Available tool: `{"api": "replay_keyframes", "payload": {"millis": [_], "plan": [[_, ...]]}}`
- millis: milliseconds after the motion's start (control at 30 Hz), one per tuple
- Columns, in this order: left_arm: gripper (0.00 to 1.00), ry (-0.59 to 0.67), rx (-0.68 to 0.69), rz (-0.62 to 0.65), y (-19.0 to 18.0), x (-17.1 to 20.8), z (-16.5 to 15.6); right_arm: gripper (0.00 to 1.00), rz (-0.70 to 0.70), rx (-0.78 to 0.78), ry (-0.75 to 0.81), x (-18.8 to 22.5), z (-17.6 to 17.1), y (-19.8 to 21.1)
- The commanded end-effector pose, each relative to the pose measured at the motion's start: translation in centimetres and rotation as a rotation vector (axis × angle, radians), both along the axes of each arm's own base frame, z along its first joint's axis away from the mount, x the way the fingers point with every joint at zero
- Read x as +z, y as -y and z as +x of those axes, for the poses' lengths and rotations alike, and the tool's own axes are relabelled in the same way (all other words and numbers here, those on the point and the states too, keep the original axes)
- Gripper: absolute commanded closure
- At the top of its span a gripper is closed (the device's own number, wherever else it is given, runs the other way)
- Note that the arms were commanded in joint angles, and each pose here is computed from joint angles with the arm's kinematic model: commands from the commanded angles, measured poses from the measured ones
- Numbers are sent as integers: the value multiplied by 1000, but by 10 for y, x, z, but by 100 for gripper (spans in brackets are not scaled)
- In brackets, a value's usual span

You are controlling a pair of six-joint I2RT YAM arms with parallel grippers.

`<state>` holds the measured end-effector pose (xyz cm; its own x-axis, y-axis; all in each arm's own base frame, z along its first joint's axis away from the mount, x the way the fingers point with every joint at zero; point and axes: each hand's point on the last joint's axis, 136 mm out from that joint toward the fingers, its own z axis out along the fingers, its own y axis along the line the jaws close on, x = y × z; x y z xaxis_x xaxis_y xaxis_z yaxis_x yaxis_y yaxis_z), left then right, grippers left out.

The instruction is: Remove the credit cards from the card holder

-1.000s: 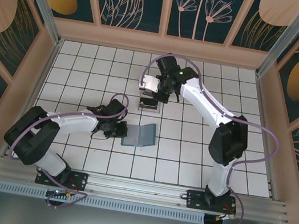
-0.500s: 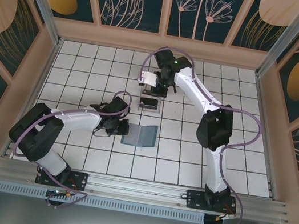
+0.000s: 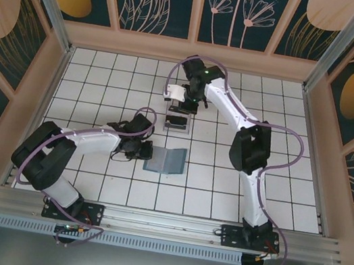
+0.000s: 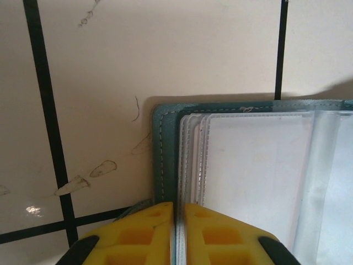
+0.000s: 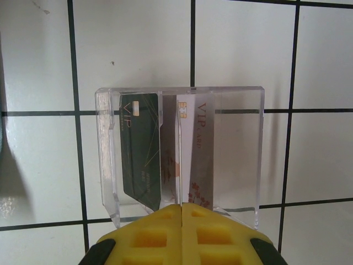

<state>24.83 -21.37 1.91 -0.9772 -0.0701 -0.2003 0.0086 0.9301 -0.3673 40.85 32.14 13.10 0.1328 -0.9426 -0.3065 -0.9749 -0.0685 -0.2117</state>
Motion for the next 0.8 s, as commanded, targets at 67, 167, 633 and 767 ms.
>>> {"api": "replay_keyframes", "payload": {"millis": [67, 167, 633, 767], "plan": [[86, -5, 5, 28, -4, 0, 2, 100, -13, 17, -15, -2, 2, 3], [86, -7, 8, 29, -4, -1, 1, 100, -29, 9, -16, 1, 0, 5], [86, -7, 13, 29, -5, 0, 1, 100, -52, 27, -12, 17, -21, -3], [86, -4, 15, 29, -6, 1, 1, 100, -69, 21, -37, 9, -25, -3]]}}
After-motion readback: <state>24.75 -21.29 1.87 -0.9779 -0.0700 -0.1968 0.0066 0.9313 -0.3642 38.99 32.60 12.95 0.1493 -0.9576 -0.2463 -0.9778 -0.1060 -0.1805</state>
